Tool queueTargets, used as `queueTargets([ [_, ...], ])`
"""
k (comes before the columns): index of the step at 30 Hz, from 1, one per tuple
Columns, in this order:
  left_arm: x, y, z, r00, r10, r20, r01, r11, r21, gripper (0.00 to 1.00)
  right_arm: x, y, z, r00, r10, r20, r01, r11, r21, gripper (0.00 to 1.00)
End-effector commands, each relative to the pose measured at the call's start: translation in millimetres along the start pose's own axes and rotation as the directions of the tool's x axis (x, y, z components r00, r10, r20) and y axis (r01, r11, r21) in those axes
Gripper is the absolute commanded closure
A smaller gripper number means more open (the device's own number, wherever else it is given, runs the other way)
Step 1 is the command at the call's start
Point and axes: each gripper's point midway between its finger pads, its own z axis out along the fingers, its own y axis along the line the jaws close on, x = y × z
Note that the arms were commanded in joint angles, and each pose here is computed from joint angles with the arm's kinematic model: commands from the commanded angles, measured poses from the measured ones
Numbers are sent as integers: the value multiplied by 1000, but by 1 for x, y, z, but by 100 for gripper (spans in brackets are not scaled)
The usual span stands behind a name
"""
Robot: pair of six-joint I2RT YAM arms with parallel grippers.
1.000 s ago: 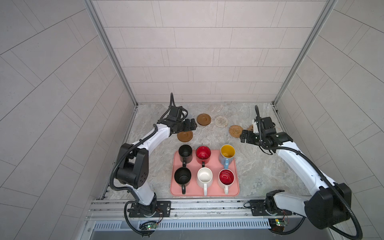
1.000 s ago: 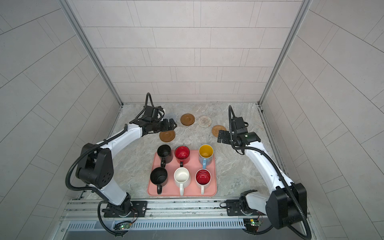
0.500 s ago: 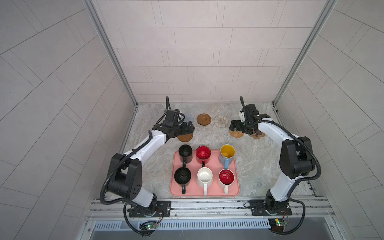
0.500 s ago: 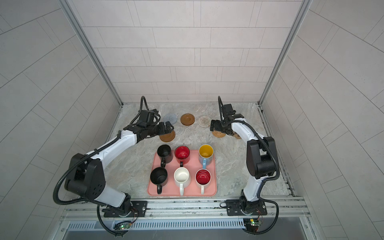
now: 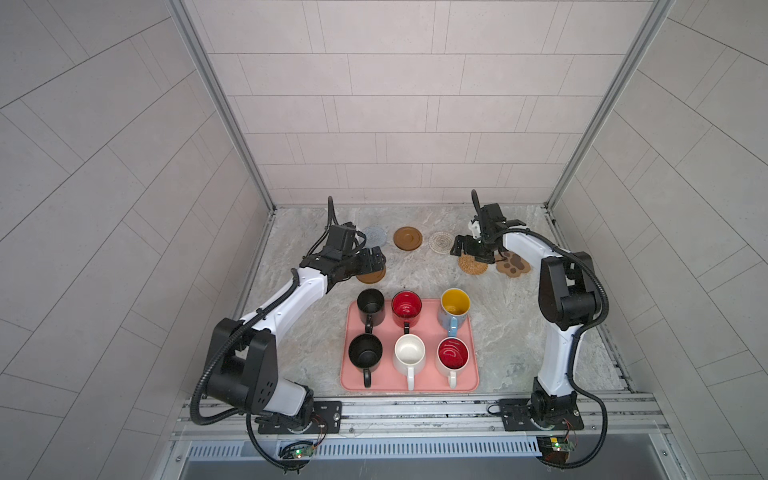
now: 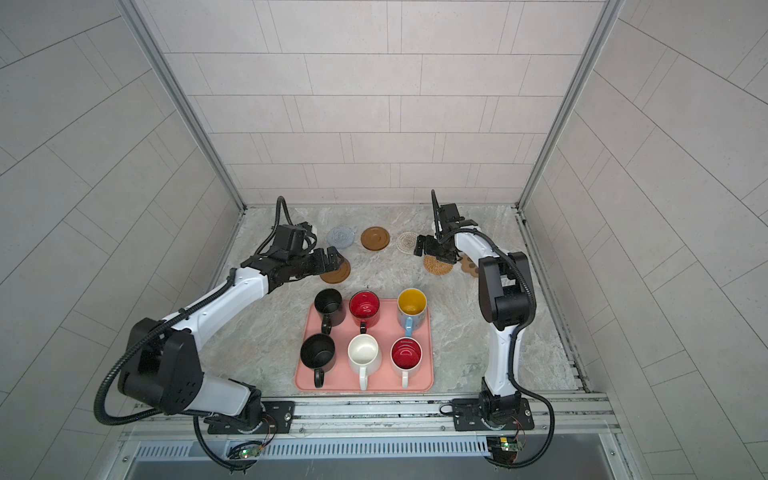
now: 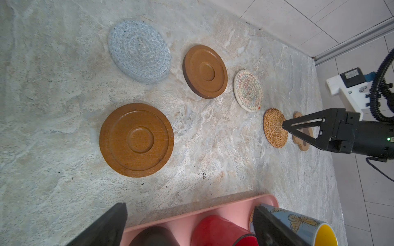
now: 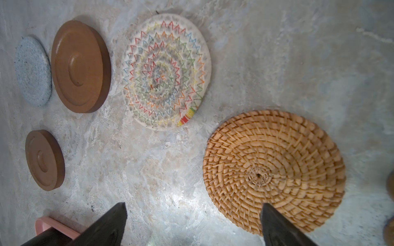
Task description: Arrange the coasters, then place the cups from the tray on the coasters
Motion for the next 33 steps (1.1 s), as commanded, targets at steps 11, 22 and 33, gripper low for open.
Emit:
queueTargets([
  [11, -5, -3, -7, 999, 0, 36, 0, 1000, 4, 0, 5, -11, 25, 999, 2, -54, -2, 1000, 7, 0],
  [22, -5, -3, -8, 999, 2, 39, -2, 1000, 3, 0, -3, -12, 31, 999, 3, -53, -3, 1000, 10, 0],
  [33, -5, -2, -11, 999, 3, 45, -3, 1000, -2, 0, 7, -22, 41, 995, 15, -98, -12, 999, 29, 1],
])
